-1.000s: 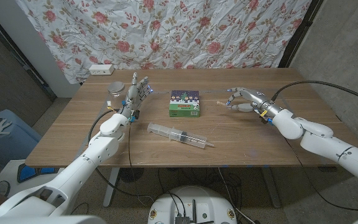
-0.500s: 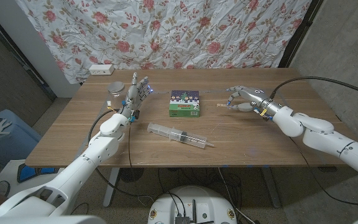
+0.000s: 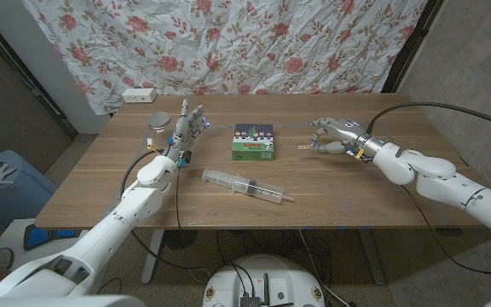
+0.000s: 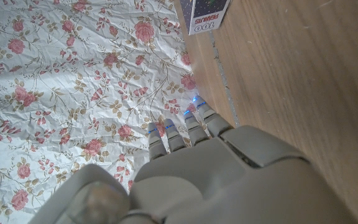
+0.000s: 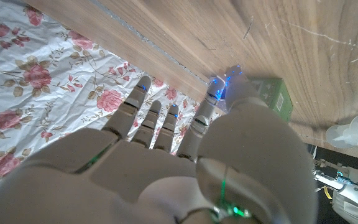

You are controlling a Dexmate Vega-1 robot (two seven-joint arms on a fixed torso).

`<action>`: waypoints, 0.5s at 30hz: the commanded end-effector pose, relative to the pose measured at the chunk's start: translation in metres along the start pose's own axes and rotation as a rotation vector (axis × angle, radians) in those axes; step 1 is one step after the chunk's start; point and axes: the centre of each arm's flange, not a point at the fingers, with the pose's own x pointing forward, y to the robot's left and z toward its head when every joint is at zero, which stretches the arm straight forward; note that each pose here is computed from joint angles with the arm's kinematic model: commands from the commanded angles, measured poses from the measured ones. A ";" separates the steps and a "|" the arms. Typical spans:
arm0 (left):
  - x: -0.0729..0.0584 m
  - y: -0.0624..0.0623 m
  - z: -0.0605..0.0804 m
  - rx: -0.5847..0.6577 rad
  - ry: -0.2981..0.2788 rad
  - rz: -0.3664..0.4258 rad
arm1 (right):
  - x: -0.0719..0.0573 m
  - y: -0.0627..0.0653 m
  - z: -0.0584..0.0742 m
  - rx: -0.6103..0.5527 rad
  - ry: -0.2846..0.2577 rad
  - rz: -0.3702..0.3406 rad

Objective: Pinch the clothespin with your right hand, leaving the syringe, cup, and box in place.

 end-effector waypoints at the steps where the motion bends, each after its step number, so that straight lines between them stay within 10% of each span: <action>1: 0.000 0.000 0.000 0.000 0.000 0.000 | 0.007 0.004 0.005 -0.085 -0.017 0.031; 15: 0.000 0.000 0.000 0.000 0.000 0.000 | 0.010 0.012 0.011 -0.156 -0.017 0.061</action>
